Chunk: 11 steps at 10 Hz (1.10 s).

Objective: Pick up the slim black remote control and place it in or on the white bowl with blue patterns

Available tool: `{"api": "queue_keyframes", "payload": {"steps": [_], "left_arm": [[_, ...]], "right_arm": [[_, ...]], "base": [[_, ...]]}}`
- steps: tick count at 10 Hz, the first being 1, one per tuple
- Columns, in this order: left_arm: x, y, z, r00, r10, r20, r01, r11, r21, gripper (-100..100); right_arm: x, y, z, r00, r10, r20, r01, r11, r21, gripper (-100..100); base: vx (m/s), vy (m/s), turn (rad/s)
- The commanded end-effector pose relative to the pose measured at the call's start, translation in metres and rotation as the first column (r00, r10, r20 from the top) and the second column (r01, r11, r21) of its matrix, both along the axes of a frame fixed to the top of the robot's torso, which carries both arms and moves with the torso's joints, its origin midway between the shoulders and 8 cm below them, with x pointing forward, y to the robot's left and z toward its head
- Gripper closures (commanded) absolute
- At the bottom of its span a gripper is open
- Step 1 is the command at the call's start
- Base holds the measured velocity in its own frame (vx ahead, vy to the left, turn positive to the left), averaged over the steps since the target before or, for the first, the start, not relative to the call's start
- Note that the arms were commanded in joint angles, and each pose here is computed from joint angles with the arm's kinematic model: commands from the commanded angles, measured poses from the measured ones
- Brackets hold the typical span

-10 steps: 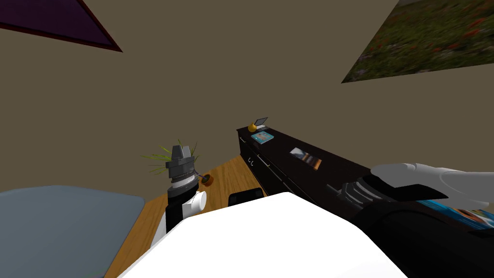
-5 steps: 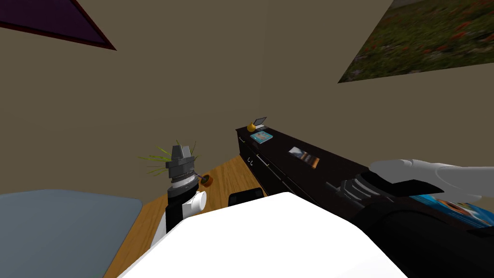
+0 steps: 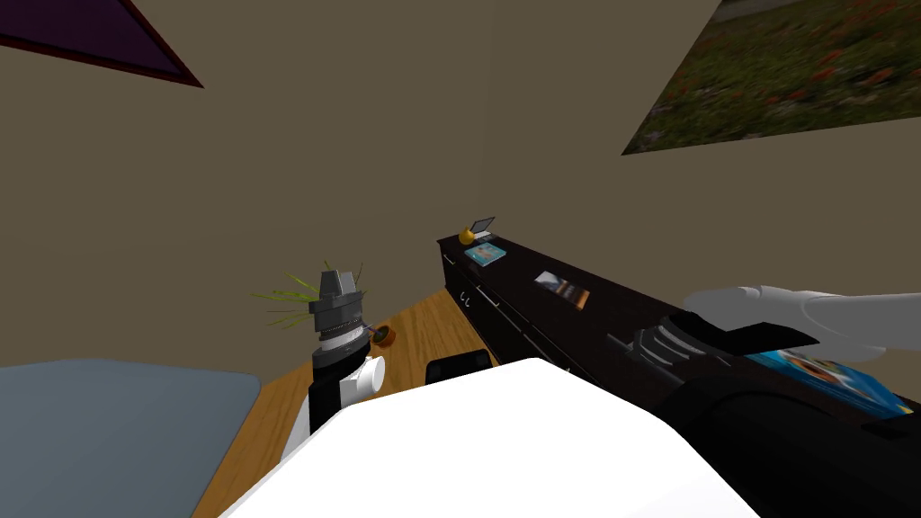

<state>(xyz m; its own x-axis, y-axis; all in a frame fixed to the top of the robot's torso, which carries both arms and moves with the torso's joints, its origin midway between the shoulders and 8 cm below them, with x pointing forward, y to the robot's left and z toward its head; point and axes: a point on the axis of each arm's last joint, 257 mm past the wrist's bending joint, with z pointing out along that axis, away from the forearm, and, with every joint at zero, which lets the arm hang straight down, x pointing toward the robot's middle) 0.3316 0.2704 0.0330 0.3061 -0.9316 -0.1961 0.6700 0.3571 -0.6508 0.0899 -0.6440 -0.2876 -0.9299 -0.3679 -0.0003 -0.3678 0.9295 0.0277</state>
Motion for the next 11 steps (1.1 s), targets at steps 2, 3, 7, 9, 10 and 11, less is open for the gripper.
{"api": "queue_keyframes", "payload": {"steps": [2, 3, 7, 9, 10, 11], "left_arm": [[0.000, 0.000, 0.000, 1.000, 0.000, 0.000, 0.000, 1.000, 0.000, 0], [0.000, 0.000, 0.000, 1.000, 0.000, 0.000, 0.000, 1.000, 0.000, 0], [0.000, 0.000, 0.000, 1.000, 0.000, 0.000, 0.000, 1.000, 0.000, 0], [0.000, 0.000, 0.000, 1.000, 0.000, 0.000, 0.000, 1.000, 0.000, 0], [0.000, 0.000, 0.000, 1.000, 0.000, 0.000, 0.000, 1.000, 0.000, 0], [0.000, 0.000, 0.000, 1.000, 0.000, 0.000, 0.000, 1.000, 0.000, 0]], "right_arm": [[0.001, -0.007, 0.012, 0.999, 0.024, -0.029, -0.025, 1.000, -0.011, 100], [0.001, -0.010, 0.018, 0.998, 0.036, -0.043, -0.036, 0.999, -0.016, 100], [0.005, -0.019, 0.038, 0.994, 0.068, -0.083, -0.071, 0.997, -0.032, 100], [0.007, -0.023, 0.048, 0.991, 0.083, -0.101, -0.087, 0.995, -0.040, 100], [0.008, -0.025, 0.053, 0.990, 0.090, -0.110, -0.095, 0.994, -0.044, 100], [0.010, -0.027, 0.060, 0.987, 0.101, -0.126, -0.108, 0.993, -0.048, 100]], "base": [[-0.165, -0.082, -0.055], [-0.169, -0.086, -0.071], [-0.145, -0.060, -0.052], [-0.147, -0.079, -0.054], [-0.134, -0.085, -0.040], [-0.152, -0.061, -0.047]]}}
